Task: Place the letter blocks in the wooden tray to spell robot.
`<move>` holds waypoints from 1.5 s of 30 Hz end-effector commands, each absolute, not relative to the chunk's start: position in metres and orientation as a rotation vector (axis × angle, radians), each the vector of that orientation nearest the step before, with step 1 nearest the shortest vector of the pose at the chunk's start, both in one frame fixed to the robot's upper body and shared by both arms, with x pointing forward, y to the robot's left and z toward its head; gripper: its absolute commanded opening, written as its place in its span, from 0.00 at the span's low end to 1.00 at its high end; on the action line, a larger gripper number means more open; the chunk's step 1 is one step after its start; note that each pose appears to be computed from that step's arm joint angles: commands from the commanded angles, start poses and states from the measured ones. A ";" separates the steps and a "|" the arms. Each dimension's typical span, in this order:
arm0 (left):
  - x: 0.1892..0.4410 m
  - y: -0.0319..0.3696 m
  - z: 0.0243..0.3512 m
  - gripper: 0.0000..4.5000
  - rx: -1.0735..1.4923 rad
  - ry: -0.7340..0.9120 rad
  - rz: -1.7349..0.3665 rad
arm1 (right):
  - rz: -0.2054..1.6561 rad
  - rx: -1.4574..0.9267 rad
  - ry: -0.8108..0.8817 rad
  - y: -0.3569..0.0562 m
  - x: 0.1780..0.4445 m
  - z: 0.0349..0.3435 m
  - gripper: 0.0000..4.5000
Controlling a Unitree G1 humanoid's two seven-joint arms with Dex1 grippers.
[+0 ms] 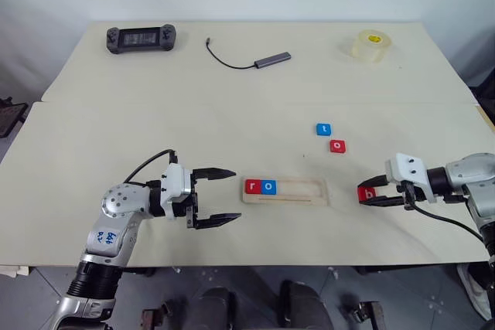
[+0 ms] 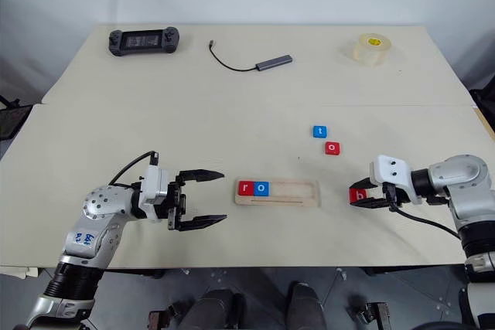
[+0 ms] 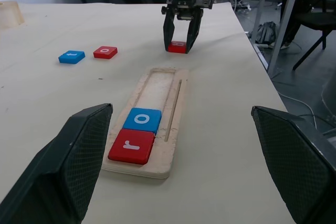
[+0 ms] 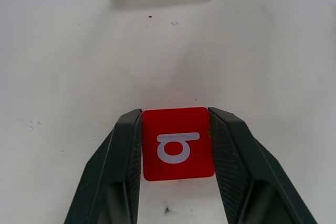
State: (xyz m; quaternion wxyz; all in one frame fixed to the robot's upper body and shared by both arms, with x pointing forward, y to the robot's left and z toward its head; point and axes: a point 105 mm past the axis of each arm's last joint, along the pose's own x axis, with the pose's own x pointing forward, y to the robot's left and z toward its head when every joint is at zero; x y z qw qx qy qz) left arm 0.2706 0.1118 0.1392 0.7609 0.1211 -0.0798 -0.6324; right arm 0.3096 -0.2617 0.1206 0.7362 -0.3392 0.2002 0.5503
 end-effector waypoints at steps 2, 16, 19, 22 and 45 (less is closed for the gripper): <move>0.270 0.113 0.147 1.00 0.275 -0.214 -1.358 | 1.251 -0.789 0.366 -0.244 0.314 0.146 0.33; 0.271 0.112 0.142 1.00 0.260 -0.212 -1.316 | 1.289 -0.688 0.392 -0.133 0.325 0.157 0.33; 0.271 0.112 0.143 1.00 0.259 -0.215 -1.306 | 1.300 -0.675 0.390 -0.123 0.324 0.155 0.33; 0.271 0.114 0.142 1.00 0.261 -0.213 -1.298 | 1.317 -0.662 0.388 -0.113 0.323 0.150 0.33; 0.273 0.116 0.142 1.00 0.268 -0.211 -1.281 | 1.204 -0.584 0.373 -0.141 0.322 0.166 0.99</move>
